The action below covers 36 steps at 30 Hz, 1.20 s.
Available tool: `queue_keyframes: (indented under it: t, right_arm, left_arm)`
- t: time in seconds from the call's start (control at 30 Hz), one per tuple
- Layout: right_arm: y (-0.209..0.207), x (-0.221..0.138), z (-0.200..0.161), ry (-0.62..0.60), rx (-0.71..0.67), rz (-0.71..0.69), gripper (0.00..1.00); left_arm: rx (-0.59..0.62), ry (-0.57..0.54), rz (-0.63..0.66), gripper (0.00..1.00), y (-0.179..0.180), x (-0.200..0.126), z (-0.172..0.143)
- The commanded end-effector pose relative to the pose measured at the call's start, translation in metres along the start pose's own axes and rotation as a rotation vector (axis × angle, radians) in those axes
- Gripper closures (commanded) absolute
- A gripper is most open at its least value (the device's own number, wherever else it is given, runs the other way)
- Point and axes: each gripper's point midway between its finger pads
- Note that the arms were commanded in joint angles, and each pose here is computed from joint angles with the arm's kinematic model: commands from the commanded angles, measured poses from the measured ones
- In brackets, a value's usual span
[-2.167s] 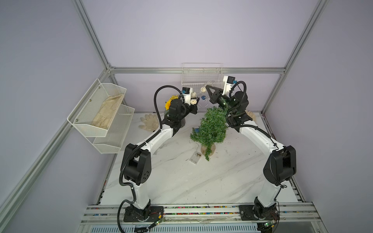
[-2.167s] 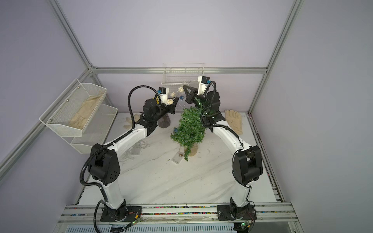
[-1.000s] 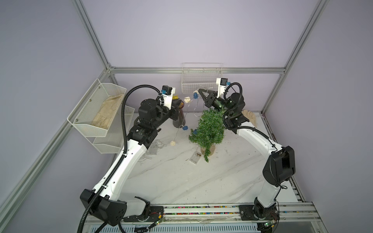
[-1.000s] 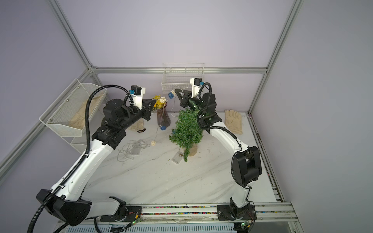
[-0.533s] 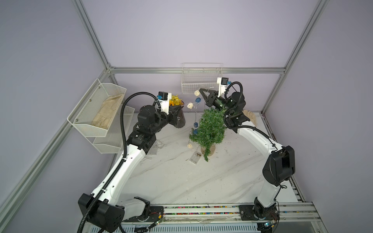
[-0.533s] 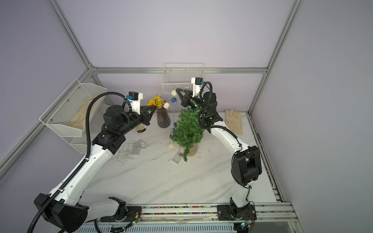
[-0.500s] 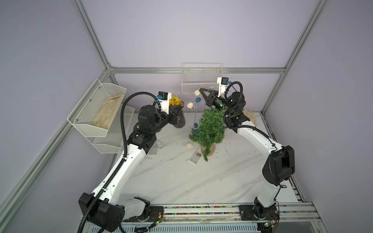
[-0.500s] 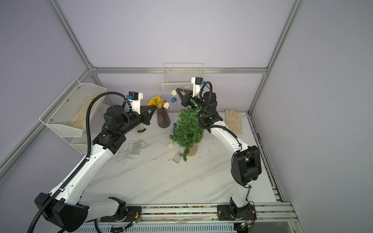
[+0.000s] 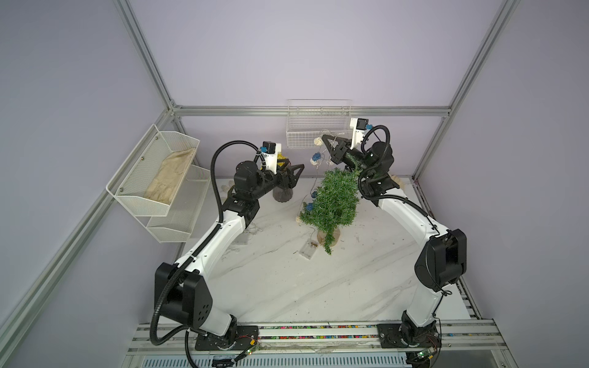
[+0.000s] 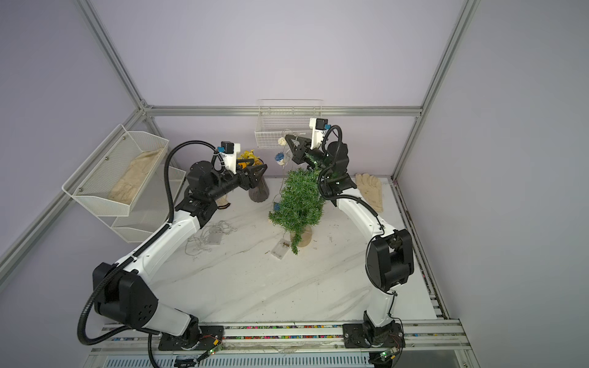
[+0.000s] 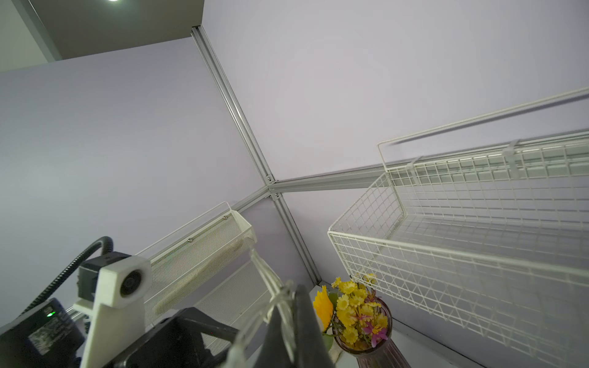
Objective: Remove string lights from the small christmas tree
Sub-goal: Remove the light string from the Christmas tree.
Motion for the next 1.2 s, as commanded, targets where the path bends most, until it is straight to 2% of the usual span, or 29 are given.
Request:
queue_keyframes:
  t: [0.0,0.2,0.27,0.37,0.9,1.17]
  right_arm:
    - [0.007,0.005,0.004,-0.009,-0.002,0.043,1.00]
    - [0.011,0.009,0.003,-0.003,0.000,0.060,1.00]
    - [0.012,0.011,0.001,0.000,0.002,0.062,1.00]
    - [0.013,0.014,-0.001,0.006,0.003,0.066,1.00]
    - [0.016,0.022,-0.012,0.030,0.012,0.075,1.00]
    - [0.019,0.025,-0.015,0.035,0.012,0.082,1.00]
  left_arm:
    - [0.083,-0.126,-0.200,0.24,-0.035,0.007,0.039]
    - [0.112,-0.127,-0.241,0.13,-0.023,0.036,0.034]
    - [0.116,-0.140,-0.268,0.05,-0.025,0.040,0.036]
    - [0.127,-0.165,-0.288,0.03,-0.027,0.042,0.041]
    - [0.182,-0.203,-0.338,0.00,-0.034,0.050,0.052]
    - [0.166,-0.158,-0.366,0.00,-0.032,0.067,0.043]
Point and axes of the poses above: each gripper's point midway between its finger pads, its own x axis out along the fingers, its own y axis along the line the jaws close on, z = x × y, and after that the axes turned 6 degrees about -x, right-handed
